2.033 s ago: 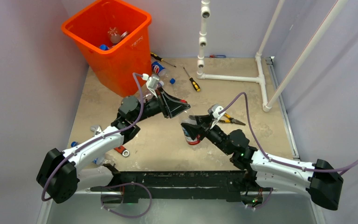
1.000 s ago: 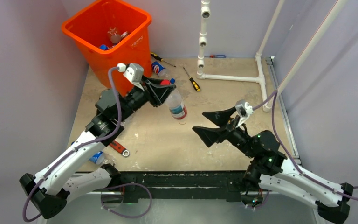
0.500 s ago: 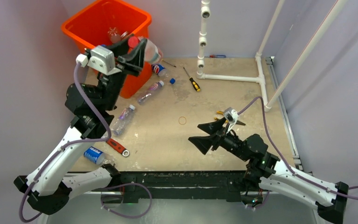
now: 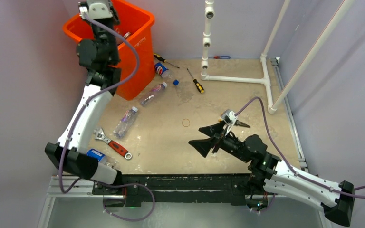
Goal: Put the plastic bottles in the bin
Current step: Pick up the plastic bottle at the center of the board, then place the plastic bottle in the trash bin, then pick up the plastic bottle at the center of the board, then place the plastic bottle in the trash bin.
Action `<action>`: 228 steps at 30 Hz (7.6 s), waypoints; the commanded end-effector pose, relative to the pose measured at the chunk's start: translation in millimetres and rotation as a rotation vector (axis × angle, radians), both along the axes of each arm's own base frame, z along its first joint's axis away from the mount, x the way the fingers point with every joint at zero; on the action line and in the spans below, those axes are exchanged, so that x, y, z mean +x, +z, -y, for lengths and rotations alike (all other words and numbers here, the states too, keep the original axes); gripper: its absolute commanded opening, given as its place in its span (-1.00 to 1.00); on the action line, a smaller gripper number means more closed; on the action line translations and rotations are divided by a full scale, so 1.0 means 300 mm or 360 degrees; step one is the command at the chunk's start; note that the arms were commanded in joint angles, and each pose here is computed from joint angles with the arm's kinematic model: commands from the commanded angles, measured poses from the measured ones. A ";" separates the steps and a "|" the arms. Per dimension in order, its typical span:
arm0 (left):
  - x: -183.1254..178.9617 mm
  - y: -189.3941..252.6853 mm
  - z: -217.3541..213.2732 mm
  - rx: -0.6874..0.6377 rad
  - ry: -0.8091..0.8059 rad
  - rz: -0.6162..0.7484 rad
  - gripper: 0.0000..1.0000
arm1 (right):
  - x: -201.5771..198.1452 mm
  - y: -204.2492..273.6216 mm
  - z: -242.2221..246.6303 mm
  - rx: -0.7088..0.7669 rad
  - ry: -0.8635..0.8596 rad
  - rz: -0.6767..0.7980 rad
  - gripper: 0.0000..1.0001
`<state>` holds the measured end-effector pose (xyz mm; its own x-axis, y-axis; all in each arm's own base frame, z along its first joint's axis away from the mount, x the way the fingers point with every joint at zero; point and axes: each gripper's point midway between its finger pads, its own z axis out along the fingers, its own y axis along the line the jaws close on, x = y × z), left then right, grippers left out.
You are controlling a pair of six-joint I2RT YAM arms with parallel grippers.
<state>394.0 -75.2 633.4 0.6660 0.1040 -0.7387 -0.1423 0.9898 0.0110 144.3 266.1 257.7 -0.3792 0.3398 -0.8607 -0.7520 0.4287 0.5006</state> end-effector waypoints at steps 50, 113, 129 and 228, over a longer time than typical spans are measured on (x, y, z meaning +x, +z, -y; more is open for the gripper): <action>-0.197 -0.622 -0.076 -0.0687 -0.0583 -0.1099 0.98 | 0.180 0.088 0.078 -0.0047 -0.0512 0.0020 0.98; -0.259 -1.845 0.116 -0.0505 -0.0154 -0.2563 -0.68 | 0.181 -0.080 0.074 -0.0099 -0.0519 -0.0075 0.97; -0.453 -1.293 0.464 -0.0713 -0.1723 -0.1660 -0.91 | 0.052 0.038 -0.040 0.0018 -0.0045 0.0190 0.98; -0.618 -0.747 0.707 -0.0392 -0.2652 -0.0935 0.28 | 0.119 0.115 -0.107 -0.0097 -0.0107 0.0504 -0.40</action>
